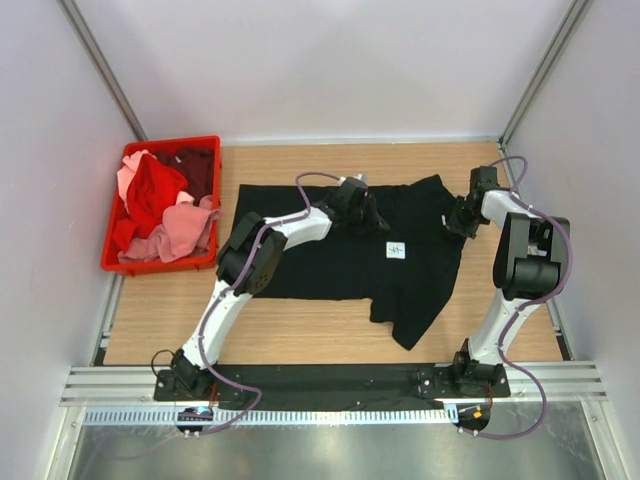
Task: Fold and stack the t-shirts
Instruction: Fold the tshirt
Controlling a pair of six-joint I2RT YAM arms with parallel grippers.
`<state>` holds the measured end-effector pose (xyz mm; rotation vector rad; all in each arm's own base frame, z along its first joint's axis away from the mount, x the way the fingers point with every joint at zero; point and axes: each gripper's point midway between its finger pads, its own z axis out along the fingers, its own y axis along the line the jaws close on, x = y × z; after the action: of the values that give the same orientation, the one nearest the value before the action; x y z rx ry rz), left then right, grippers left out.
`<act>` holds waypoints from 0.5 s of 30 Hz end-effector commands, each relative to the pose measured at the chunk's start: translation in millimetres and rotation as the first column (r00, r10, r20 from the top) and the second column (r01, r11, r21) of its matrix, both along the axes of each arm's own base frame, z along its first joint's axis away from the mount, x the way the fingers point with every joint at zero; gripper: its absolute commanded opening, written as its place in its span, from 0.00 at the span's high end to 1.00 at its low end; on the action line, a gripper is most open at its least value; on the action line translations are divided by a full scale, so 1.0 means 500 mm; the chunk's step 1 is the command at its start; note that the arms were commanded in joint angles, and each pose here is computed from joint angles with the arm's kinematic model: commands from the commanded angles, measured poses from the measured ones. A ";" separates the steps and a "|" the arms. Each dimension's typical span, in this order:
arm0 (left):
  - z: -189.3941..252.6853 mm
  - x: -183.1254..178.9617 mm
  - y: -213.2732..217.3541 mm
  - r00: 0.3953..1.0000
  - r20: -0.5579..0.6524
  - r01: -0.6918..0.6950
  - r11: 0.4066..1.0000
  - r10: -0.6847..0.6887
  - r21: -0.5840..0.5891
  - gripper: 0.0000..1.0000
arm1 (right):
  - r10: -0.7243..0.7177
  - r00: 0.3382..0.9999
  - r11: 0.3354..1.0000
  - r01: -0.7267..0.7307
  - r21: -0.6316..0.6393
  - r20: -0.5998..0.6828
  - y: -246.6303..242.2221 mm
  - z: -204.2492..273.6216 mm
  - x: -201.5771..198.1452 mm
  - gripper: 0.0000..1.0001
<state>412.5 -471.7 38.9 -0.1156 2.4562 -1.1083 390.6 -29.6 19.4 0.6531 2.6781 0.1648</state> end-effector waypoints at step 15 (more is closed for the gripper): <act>0.130 -0.003 -0.019 0.999 0.045 0.019 0.999 -0.017 -0.040 1.00 | 0.000 0.991 1.000 0.003 -0.019 0.137 -0.005 0.094 0.033 0.99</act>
<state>412.1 -476.2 46.0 -0.1292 2.4781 -1.1090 394.2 -29.7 30.6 0.6462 2.6458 0.1716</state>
